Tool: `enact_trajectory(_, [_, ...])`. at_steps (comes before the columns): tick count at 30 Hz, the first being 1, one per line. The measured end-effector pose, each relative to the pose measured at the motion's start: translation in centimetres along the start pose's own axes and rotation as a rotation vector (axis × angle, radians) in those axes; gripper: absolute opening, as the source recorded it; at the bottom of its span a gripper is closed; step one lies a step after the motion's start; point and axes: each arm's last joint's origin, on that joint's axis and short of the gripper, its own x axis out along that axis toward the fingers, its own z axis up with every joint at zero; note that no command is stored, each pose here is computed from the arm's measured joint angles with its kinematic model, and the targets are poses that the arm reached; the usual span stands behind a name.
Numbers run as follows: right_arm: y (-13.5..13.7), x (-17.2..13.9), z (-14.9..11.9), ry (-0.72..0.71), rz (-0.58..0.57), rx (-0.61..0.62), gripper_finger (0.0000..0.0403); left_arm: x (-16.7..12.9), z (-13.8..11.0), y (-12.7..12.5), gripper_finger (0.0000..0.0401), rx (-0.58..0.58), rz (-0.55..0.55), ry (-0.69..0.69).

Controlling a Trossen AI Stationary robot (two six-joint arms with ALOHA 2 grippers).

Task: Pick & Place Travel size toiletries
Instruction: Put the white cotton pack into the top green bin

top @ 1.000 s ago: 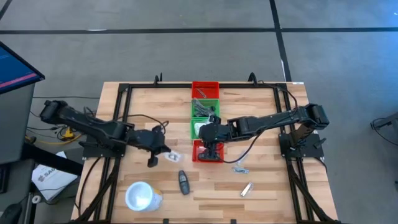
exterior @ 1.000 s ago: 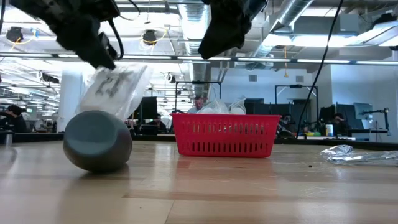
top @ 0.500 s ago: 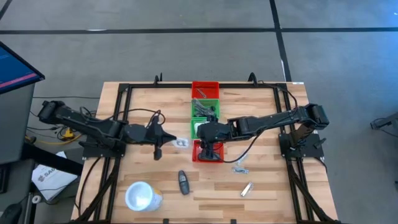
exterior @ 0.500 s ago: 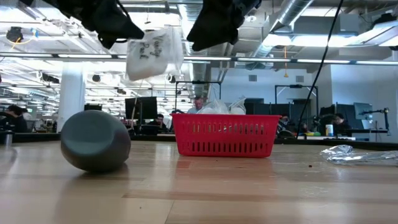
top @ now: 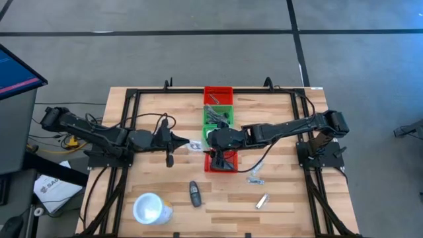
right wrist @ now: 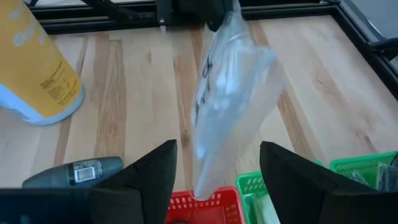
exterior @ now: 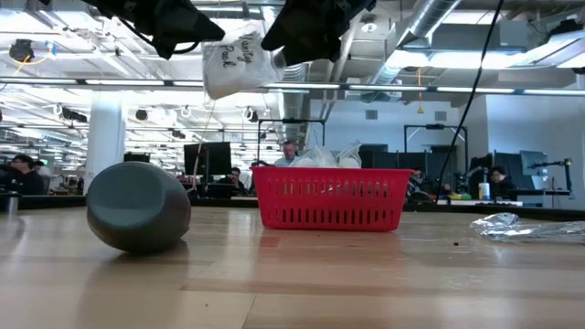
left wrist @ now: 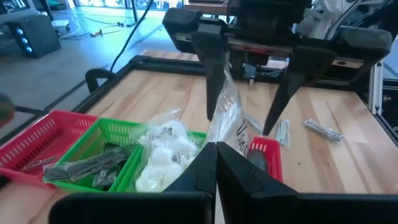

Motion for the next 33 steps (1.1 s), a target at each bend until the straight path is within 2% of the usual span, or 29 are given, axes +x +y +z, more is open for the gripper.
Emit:
enact_trajectory(3, [-0.35, 0.08, 0.16, -0.012, -0.006, 0.009, 0.0208, 0.01, 0.02, 0.01, 0.0000, 0.001, 0.001, -0.001])
enact_trajectory(6, [-0.60, 0.13, 0.39, -0.032, -0.009, 0.017, 0.0177, 0.01, 0.05, 0.01, 0.0000, 0.000, 0.000, -0.005])
enact_trajectory(9, [-0.90, 0.19, 0.45, -0.033, -0.015, 0.023, 0.0122, 0.01, 0.12, 0.00, 0.0000, -0.003, -0.001, -0.011])
enact_trajectory(13, [-0.90, 0.20, 0.36, -0.022, 0.000, 0.017, 0.0026, 0.01, 0.14, 0.02, 0.0000, -0.004, 0.007, -0.014])
enact_trajectory(14, [-0.88, 0.20, 0.36, -0.022, 0.001, 0.010, 0.0013, 0.01, 0.14, 0.03, 0.0000, -0.004, 0.010, -0.014])
enact_trajectory(30, [-0.75, 0.17, 0.23, -0.011, 0.002, -0.013, 0.0001, 0.01, 0.13, 0.05, 0.0000, 0.020, 0.015, -0.013])
enact_trajectory(33, [-0.78, 0.16, 0.07, 0.006, 0.000, -0.015, 0.0001, 0.00, 0.13, 0.13, 0.0009, 0.020, 0.043, -0.016])
